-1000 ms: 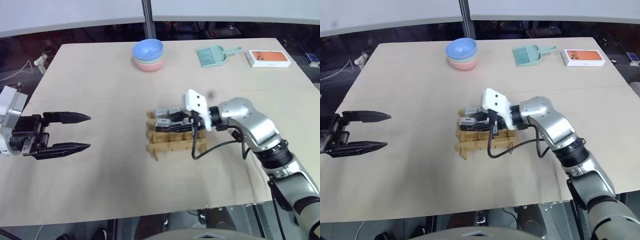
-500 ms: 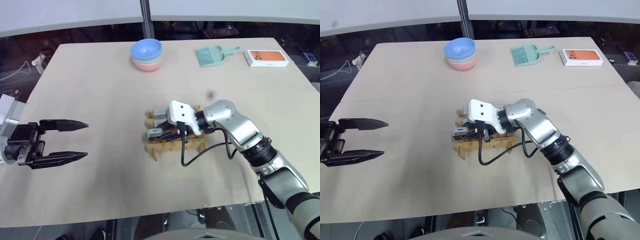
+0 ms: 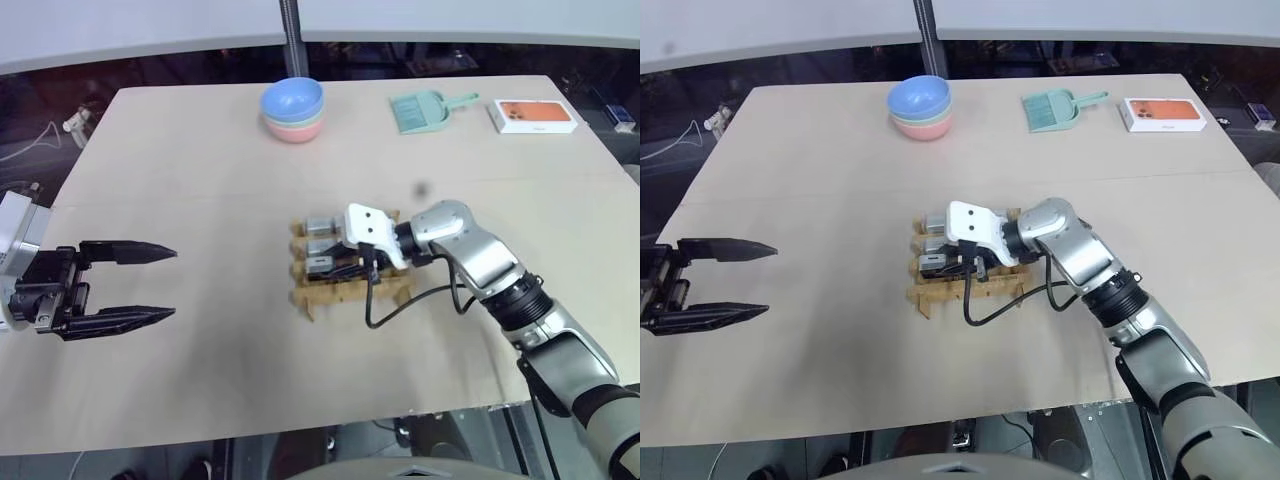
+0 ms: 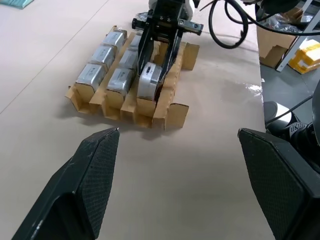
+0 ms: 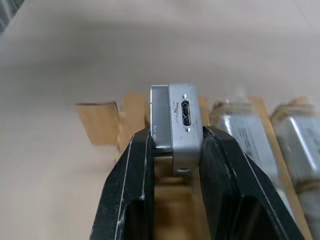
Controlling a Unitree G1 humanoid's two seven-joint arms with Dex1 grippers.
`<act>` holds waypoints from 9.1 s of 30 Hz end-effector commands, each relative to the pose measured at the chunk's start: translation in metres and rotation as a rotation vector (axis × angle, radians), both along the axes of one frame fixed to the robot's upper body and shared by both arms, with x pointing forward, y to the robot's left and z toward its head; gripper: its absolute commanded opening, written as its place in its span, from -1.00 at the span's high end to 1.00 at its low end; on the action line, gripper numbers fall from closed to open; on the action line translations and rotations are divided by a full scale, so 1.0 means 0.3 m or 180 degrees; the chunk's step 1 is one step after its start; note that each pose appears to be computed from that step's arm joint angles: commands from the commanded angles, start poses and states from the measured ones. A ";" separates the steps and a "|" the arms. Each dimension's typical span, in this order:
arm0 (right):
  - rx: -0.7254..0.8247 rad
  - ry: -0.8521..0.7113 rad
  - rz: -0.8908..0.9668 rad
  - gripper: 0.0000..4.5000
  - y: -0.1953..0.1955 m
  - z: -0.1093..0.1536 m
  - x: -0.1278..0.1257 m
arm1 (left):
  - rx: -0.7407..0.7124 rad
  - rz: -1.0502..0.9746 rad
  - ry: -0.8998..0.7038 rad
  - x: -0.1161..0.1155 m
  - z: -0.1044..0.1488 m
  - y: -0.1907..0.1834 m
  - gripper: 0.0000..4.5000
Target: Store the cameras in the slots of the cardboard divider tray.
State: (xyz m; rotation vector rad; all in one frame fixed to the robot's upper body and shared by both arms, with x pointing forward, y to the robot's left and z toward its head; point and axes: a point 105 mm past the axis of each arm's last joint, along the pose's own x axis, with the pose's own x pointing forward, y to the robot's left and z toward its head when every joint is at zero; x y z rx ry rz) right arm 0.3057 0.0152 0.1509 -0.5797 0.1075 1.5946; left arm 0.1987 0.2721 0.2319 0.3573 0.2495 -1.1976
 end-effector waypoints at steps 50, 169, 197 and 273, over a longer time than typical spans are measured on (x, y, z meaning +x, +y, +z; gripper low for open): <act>0.0556 -0.0021 -0.2920 -0.58 -0.640 0.115 -0.169 | -0.0080 -0.0886 -0.0160 0.123 0.044 -0.158 -0.75; 0.0507 0.0137 -0.2886 -0.82 -0.723 -0.119 0.178 | -0.0104 -0.1044 -0.0255 0.139 0.054 -0.203 -0.75; 0.0902 -0.2425 -0.0674 0.20 -0.129 0.163 -0.054 | -0.1229 0.0284 0.0828 0.319 -0.100 -0.385 -0.75; 0.0616 0.0211 -0.1776 -0.98 -0.527 0.179 -0.320 | -0.1522 -0.0750 -0.0142 0.318 -0.138 -0.722 0.68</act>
